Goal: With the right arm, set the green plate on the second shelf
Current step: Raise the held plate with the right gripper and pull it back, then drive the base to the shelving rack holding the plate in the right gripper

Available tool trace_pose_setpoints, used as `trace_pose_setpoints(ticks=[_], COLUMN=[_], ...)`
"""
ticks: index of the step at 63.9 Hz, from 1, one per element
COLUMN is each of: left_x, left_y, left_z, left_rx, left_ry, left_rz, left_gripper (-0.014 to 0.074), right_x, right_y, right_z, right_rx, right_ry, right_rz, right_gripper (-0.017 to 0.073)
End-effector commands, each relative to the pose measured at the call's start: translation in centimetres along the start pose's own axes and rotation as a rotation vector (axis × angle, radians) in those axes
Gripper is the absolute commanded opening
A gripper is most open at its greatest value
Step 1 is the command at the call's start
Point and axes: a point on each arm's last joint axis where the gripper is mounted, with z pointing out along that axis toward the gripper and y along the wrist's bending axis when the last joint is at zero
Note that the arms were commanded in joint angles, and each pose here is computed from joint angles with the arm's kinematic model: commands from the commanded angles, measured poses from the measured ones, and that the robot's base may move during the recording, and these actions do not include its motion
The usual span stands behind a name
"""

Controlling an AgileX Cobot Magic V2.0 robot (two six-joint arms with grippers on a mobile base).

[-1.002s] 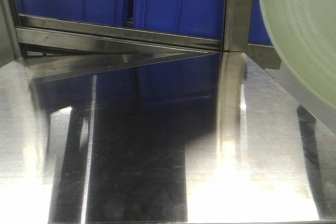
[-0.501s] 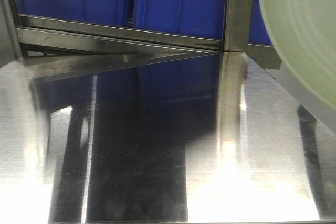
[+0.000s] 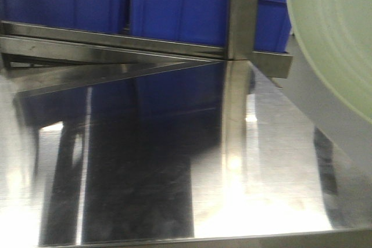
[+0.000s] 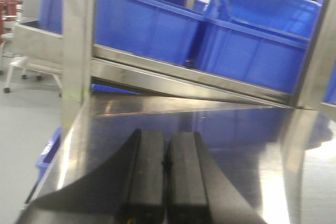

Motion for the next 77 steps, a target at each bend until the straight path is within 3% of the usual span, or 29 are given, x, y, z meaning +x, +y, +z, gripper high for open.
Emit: trace_pose_setpoints(ticks=[1, 77], left_x=[0.50, 0.50], left_y=[0.06, 0.06], left_z=[-0.03, -0.03], left_rx=[0.013, 0.013], left_ry=[-0.061, -0.061], left_rz=[-0.012, -0.012], left_gripper=[0.0130, 0.0130], right_x=[-1.83, -1.82], right_y=[0.36, 0.36], right_z=[-0.02, -0.01], right_rx=[-0.033, -0.032], right_ry=[-0.119, -0.118], right_rz=[0.001, 0.001], right_gripper=[0.0056, 0.0056])
